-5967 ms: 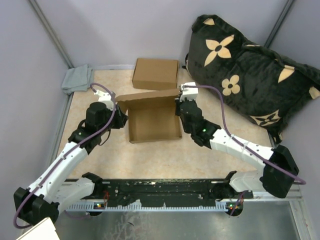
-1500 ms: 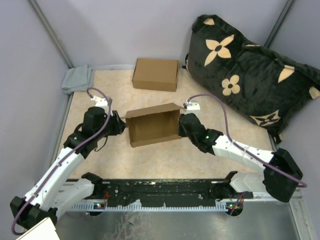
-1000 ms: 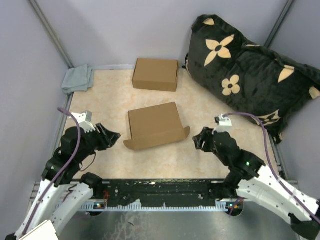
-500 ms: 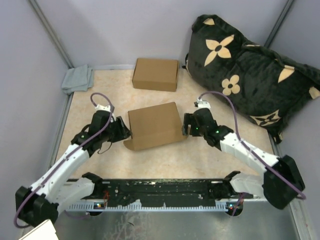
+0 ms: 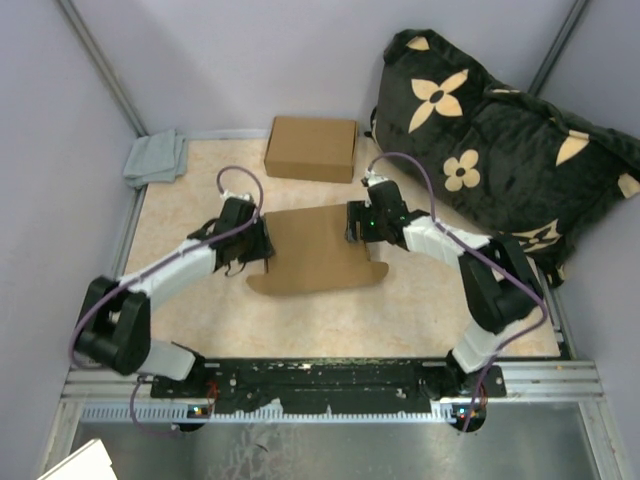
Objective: Fold the paper box
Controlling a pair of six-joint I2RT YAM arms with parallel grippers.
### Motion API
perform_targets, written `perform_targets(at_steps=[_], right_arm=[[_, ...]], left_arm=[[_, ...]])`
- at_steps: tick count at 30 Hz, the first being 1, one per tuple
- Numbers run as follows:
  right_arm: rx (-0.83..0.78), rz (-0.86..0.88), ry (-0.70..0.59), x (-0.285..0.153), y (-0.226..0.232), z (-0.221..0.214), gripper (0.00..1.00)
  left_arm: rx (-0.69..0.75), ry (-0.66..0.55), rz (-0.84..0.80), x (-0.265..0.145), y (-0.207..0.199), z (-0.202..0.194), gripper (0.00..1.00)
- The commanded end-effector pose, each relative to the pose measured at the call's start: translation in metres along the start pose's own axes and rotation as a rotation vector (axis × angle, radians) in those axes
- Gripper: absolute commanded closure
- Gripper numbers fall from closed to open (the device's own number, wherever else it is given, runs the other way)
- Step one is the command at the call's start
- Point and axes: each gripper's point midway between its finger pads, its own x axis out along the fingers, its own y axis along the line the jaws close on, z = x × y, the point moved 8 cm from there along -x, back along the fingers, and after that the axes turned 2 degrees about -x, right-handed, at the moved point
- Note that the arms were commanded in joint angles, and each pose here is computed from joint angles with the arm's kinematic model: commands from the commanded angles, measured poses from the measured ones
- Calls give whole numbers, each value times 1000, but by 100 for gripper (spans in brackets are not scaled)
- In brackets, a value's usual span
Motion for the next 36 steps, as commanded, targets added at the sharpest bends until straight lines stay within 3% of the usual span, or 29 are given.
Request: perform_targets(at_steps=[1,8,13,15,16,17,19,20,22,26,36], right_arm=[[-29,64,87,22,2,-5,29],[-2,3,52,21,-4,-5,29],[73,-113,-105,-15,-15,31,22],[127,-142,-149,-37,-18,47,27],[159,-162,-165,-49,-18,54,39],[168,-160,-177,-63,-16,60,48],[154,-106,-197,-81,-10,60,55],[128,-50,-197,-85,-8,51,54],[108,76,-205,-90,-2,28,31],[93,61,-167,-85,2,-14,2],[7,95,-92,-61,15,-45,2]], left_arm=[[32,-6,-14,23,-21,27,47],[79,-27,-18,35,-36,52,47],[113,-87,68,17,-31,67,40],[82,-130,122,2,-26,73,31],[68,-154,132,-6,-24,74,28],[60,-166,130,-12,-21,70,28],[56,-198,78,-22,-18,62,28],[58,-212,41,-26,-15,56,28],[90,-214,-93,-31,-17,41,29],[111,-231,-229,-33,-15,20,30],[123,-166,-183,-10,-3,0,29]])
